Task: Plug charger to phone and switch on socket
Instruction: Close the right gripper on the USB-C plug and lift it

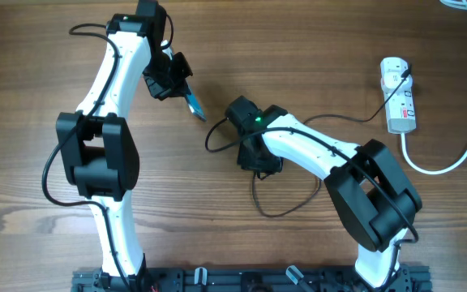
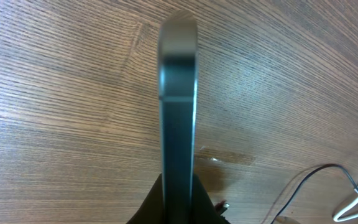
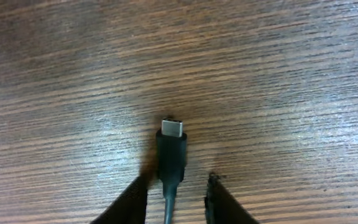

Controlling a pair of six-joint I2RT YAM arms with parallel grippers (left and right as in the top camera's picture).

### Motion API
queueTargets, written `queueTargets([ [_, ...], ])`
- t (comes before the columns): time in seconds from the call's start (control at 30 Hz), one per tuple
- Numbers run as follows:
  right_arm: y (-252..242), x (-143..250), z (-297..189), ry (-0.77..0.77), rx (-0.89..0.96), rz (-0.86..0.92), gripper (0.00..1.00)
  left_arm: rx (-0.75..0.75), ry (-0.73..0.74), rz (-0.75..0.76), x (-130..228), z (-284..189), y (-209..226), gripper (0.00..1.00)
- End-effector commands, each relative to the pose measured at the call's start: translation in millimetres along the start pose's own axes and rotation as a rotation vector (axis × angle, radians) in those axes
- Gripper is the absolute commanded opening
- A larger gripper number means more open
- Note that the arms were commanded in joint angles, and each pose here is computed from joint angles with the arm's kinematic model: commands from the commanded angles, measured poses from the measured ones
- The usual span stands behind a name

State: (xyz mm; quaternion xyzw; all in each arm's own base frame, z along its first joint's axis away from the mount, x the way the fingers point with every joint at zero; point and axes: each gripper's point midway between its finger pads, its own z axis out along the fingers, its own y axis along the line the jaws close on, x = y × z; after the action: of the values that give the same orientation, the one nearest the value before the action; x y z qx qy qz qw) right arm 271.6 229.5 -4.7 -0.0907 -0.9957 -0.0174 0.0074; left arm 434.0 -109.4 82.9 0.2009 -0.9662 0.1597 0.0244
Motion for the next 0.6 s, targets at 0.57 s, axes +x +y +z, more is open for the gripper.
queueTargets([
  [0.57,-1.4,5.6,11.5,0.031,0.021,0.031,0.19,0.017,-0.024,0.003,2.9,-14.3,-5.8,0.04],
])
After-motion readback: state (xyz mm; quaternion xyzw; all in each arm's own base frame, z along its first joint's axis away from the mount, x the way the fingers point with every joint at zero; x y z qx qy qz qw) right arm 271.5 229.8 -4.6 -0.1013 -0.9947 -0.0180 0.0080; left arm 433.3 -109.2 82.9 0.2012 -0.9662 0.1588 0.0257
